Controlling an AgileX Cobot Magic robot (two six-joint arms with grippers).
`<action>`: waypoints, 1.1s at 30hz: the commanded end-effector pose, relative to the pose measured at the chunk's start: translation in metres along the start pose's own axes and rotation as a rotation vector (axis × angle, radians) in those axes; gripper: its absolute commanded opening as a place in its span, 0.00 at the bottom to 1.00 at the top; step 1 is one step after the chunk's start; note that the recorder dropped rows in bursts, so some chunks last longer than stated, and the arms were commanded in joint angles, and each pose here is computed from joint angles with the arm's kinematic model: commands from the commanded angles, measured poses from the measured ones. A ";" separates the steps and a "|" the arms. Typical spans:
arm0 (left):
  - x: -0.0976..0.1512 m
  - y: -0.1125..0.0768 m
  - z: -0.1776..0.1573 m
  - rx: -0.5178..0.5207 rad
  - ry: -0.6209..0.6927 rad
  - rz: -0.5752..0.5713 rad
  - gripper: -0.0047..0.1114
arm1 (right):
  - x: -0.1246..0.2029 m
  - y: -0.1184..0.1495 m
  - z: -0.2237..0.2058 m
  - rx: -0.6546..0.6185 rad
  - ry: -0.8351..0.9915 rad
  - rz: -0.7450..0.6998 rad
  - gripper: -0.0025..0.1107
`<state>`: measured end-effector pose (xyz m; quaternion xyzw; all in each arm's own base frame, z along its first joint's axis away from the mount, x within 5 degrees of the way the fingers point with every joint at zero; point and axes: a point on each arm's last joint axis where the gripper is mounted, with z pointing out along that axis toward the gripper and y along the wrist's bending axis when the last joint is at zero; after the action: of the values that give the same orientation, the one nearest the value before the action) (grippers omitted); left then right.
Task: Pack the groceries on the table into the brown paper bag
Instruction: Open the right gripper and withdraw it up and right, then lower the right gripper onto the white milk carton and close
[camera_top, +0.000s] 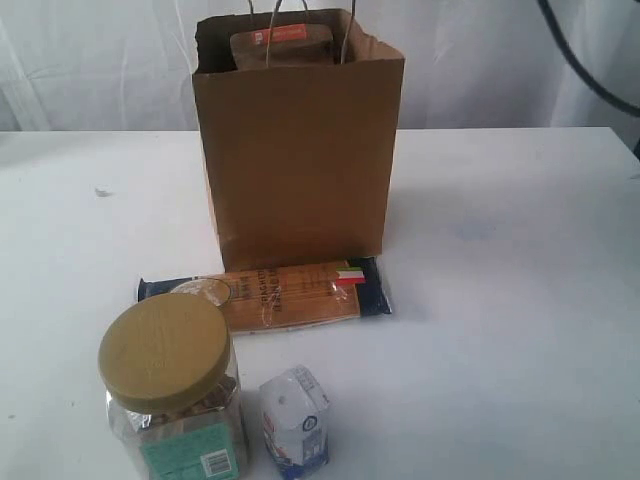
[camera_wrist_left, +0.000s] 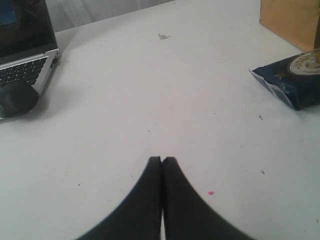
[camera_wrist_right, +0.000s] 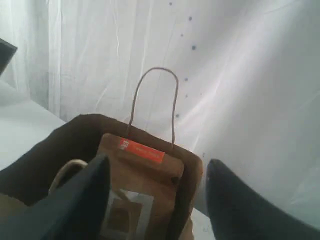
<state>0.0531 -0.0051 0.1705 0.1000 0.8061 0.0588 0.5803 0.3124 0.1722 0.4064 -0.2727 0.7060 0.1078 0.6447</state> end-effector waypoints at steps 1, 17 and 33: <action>0.001 0.000 0.000 -0.002 -0.003 -0.005 0.04 | -0.012 0.000 -0.022 -0.036 0.022 0.009 0.50; 0.001 0.000 0.000 -0.002 -0.003 -0.005 0.04 | -0.019 0.025 -0.140 -0.357 0.395 0.028 0.24; 0.001 0.000 0.000 -0.002 -0.003 -0.005 0.04 | 0.081 0.064 -0.165 -0.469 0.827 -0.071 0.02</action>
<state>0.0531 -0.0051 0.1705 0.1000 0.8061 0.0588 0.5803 0.1393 0.1216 0.3603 -0.4461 0.8335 0.1652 0.2809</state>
